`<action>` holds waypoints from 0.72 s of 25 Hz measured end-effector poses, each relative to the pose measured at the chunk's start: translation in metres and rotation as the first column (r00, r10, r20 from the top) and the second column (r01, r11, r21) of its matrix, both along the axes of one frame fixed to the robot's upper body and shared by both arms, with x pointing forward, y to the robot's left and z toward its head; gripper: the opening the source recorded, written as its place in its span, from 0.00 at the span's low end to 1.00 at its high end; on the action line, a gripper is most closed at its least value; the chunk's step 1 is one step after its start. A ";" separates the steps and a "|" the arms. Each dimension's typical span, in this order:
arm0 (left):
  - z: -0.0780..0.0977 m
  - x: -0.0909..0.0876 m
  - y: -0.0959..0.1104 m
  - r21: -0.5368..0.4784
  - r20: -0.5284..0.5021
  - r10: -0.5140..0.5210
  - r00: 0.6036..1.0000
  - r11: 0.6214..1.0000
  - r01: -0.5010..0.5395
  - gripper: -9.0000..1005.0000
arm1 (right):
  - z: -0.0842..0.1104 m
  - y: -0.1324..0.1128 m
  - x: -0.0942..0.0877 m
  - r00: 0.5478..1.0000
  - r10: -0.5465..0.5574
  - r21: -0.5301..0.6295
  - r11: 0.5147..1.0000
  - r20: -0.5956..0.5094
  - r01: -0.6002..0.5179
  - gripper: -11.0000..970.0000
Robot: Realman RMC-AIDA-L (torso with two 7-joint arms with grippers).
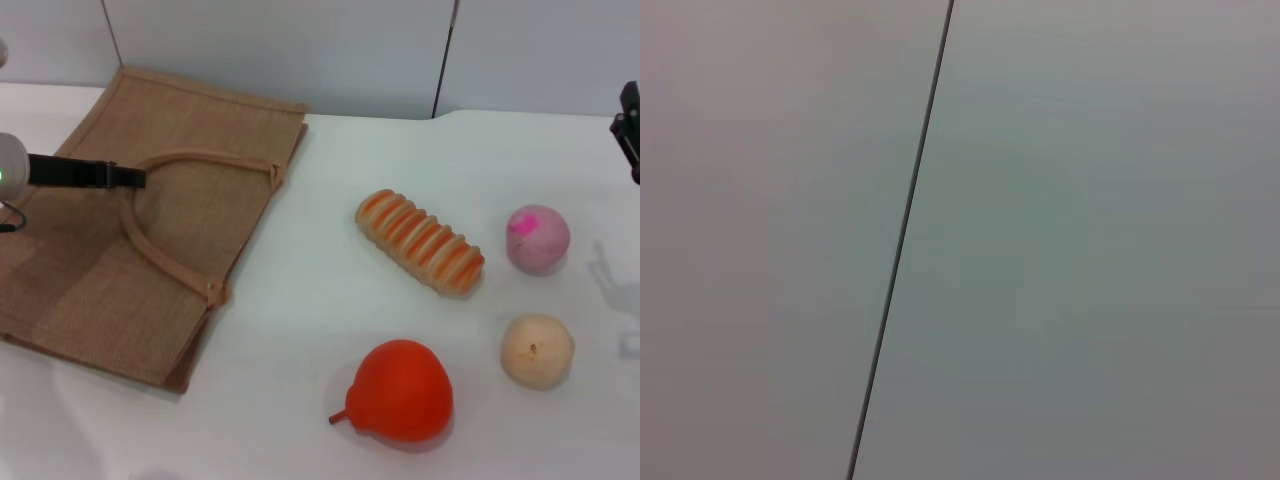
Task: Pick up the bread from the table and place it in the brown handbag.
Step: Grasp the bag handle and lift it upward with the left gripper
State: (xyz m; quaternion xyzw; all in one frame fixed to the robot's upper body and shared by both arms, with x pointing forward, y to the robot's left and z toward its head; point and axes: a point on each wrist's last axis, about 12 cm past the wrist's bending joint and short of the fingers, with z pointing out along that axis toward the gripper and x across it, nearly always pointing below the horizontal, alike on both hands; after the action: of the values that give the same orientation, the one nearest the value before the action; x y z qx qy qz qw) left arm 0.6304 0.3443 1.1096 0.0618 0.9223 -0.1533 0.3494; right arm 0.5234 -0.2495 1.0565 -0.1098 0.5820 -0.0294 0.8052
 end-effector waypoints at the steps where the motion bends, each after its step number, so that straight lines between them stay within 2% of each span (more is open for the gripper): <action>1: -0.001 0.001 -0.001 0.003 0.002 -0.005 1.000 1.000 0.005 0.61 | 0.000 0.000 0.000 1.000 0.000 0.000 1.000 0.000 0.000 0.91; 8: -0.008 0.005 -0.011 0.016 0.014 -0.035 0.999 0.999 0.035 0.61 | 0.000 0.000 0.000 1.000 0.000 0.001 1.000 0.001 0.000 0.91; 18: -0.015 0.005 -0.015 0.028 0.006 -0.034 0.999 0.999 0.034 0.60 | 0.001 0.001 0.000 1.000 0.002 0.003 1.000 0.002 -0.002 0.91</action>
State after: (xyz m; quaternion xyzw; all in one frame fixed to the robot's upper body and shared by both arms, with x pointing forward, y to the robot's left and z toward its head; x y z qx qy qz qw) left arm 0.6355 0.3298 1.0951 0.0828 0.9220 -0.1460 0.3488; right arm 0.5238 -0.2485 1.0571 -0.1091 0.5812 -0.0278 0.8060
